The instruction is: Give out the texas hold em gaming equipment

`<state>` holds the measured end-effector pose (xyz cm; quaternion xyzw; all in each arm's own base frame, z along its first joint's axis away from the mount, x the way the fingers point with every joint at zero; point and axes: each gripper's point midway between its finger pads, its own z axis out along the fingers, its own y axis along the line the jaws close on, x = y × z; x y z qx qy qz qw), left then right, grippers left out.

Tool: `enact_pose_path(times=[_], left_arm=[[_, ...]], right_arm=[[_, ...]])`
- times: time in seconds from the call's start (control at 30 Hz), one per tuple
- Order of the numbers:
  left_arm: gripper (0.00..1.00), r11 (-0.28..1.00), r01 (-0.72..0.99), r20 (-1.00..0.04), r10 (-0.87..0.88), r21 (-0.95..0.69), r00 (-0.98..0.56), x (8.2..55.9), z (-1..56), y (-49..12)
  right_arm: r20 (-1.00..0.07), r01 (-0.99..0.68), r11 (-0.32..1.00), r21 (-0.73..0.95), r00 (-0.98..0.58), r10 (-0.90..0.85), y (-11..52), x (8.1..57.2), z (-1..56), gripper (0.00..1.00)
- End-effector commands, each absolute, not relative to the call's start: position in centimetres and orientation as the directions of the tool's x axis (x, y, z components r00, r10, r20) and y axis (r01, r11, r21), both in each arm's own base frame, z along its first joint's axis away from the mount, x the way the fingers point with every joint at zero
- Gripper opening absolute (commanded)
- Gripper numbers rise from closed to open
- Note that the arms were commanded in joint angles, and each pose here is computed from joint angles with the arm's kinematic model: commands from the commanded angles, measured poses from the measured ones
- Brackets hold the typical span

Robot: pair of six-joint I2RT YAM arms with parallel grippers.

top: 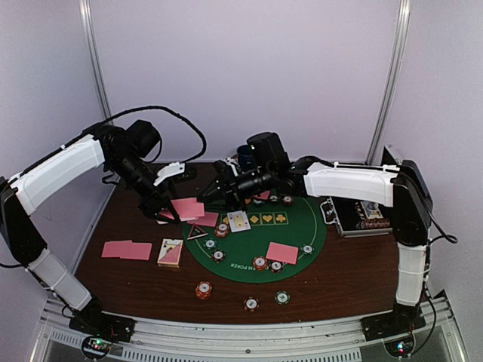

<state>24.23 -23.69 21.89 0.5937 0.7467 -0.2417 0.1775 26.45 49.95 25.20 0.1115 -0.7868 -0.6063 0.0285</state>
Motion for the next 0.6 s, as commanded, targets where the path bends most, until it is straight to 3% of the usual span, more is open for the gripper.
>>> enact_pose_path(times=[0.0,0.1,0.33,0.57], left_arm=[[0.00,0.177,0.977,-0.578,0.788,-0.119,-0.213,24.8,22.9,-23.8],[0.00,0.178,0.977,-0.579,0.787,-0.118,-0.213,24.8,23.0,-23.8],[0.00,0.178,0.977,-0.579,0.787,-0.118,-0.213,24.8,23.0,-23.8],[0.00,0.180,0.976,-0.578,0.787,-0.119,-0.216,24.8,22.9,-23.8]], right_arm=[[-0.119,-0.151,0.146,0.978,-0.970,-0.211,50.0,25.8,27.8,0.33],[-0.100,-0.127,0.121,0.984,-0.972,-0.211,50.5,25.7,27.7,0.36],[-0.087,-0.111,0.100,0.989,-0.972,-0.217,51.1,25.5,27.7,0.24],[-0.107,-0.134,0.106,0.985,-0.969,-0.224,50.6,25.5,28.3,0.01]])
